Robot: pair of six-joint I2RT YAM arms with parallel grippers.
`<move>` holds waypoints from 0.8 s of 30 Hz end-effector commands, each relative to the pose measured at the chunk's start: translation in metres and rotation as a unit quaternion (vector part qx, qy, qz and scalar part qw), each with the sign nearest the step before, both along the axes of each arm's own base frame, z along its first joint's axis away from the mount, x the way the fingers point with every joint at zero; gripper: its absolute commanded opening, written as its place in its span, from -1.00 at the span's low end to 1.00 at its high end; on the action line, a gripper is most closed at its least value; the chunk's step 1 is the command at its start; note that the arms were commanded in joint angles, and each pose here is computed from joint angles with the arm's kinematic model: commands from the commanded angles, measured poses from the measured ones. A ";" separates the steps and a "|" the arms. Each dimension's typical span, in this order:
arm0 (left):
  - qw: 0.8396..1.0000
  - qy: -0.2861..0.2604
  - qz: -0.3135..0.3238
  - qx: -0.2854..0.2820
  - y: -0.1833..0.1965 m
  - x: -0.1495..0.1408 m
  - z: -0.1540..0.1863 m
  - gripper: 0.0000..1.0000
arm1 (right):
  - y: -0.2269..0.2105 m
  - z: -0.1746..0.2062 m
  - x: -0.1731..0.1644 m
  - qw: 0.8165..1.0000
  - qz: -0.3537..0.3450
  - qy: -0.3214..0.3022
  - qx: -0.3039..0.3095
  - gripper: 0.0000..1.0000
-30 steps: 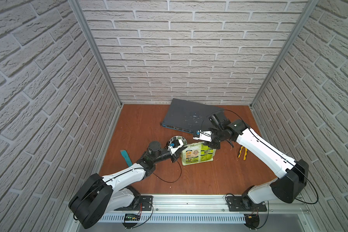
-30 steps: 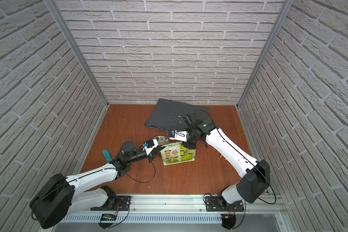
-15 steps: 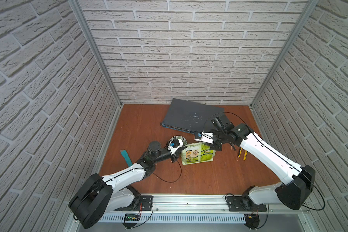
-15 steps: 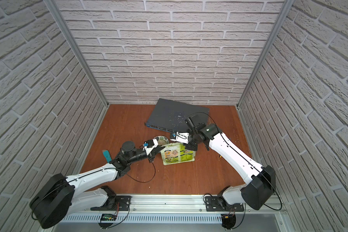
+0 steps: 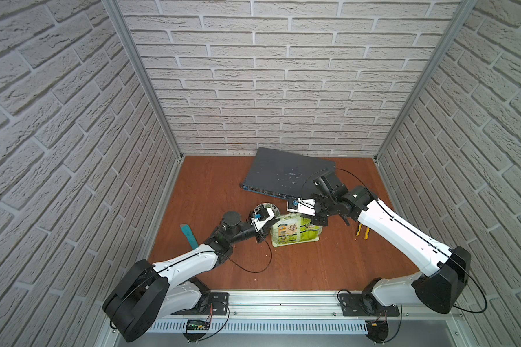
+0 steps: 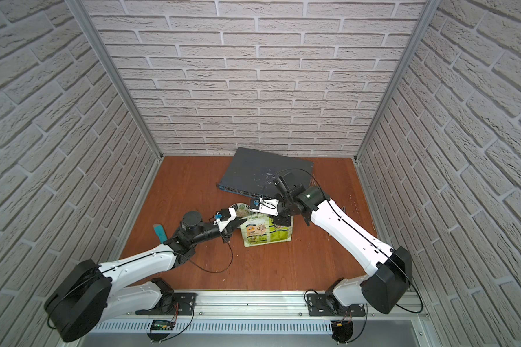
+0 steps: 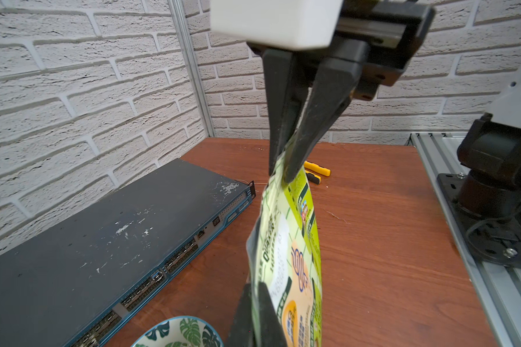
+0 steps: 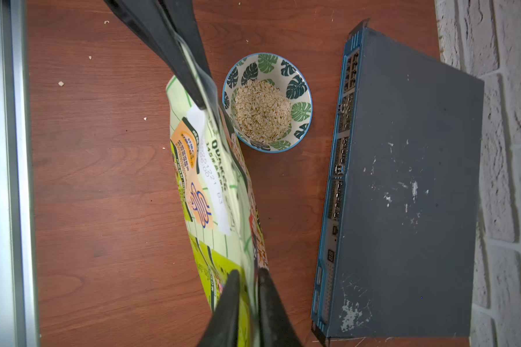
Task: Pour the oats into the breakfast bowl
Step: Close the oats bag at the center of the board.
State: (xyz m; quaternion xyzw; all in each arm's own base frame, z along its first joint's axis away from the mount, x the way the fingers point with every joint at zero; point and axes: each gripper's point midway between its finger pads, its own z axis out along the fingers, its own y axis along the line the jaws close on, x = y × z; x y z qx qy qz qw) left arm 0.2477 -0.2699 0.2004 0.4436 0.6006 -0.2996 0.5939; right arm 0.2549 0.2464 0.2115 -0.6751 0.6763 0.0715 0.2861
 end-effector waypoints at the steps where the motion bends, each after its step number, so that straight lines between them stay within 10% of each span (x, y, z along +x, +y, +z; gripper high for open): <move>1: 0.999 -0.035 0.001 -0.027 0.000 0.001 0.021 -1.00 | 0.017 0.007 0.000 0.999 0.018 -0.005 0.030 -0.53; 13: 0.999 -0.039 -0.002 -0.034 0.001 -0.001 0.024 -1.00 | 0.028 -0.003 -0.003 0.999 0.034 0.000 0.024 -0.93; 24: 0.998 -0.040 -0.005 -0.038 0.000 -0.002 0.027 -1.00 | 0.040 -0.007 -0.003 0.998 0.047 -0.023 0.026 -0.62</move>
